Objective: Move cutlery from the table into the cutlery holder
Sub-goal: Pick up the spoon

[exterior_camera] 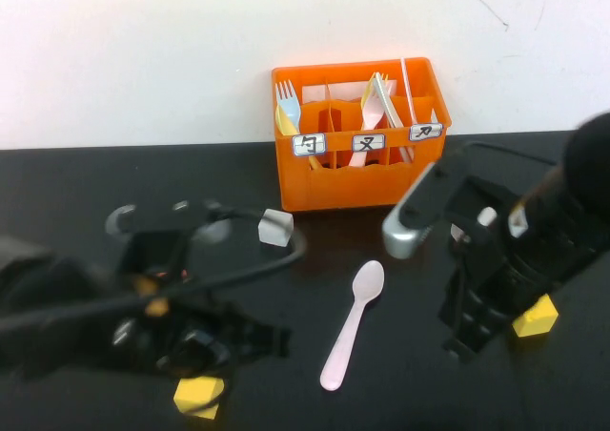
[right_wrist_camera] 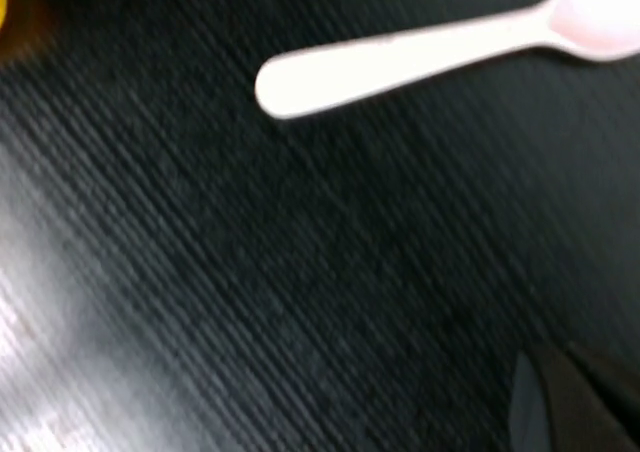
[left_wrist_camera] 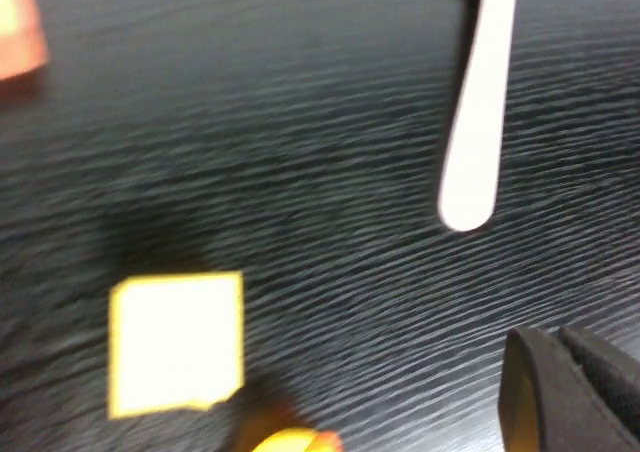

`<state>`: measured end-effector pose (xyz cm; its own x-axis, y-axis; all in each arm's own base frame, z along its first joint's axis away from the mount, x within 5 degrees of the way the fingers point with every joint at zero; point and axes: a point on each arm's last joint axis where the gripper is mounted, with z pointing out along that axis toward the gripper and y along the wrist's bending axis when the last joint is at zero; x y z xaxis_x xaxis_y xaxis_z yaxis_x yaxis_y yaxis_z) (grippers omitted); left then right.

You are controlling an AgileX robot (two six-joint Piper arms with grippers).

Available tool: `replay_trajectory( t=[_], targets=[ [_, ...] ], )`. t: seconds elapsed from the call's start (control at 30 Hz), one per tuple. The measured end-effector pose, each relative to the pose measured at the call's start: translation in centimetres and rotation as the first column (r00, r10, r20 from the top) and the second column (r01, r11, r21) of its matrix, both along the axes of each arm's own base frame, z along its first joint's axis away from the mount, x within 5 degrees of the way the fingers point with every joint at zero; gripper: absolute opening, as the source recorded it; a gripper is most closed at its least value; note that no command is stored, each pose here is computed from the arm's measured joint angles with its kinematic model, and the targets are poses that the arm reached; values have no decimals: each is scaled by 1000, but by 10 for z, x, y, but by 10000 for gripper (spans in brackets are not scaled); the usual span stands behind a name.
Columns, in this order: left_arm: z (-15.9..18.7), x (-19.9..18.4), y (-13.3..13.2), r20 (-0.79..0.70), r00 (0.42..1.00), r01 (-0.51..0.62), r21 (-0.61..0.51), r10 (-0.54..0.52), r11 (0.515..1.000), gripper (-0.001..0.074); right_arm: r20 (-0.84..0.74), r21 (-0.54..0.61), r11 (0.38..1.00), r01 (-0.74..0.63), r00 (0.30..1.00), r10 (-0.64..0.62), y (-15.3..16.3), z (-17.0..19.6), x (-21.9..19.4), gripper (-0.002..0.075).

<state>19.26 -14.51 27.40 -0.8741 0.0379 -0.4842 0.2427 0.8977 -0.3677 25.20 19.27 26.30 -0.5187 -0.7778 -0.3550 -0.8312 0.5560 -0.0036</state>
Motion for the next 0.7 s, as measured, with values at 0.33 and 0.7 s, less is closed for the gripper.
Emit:
replay_trajectory(
  t=[0.33,0.7],
  targets=[
    [-30,67,-56,-151,984,105,33,-99,994,125,43,24,999,23,999,-24,-29,4,-38,-2],
    [-58,123,-97,-231,956,212,111,-182,971,427,45,21,999,28,999,-29,-47,-7,-63,-2]
  ],
)
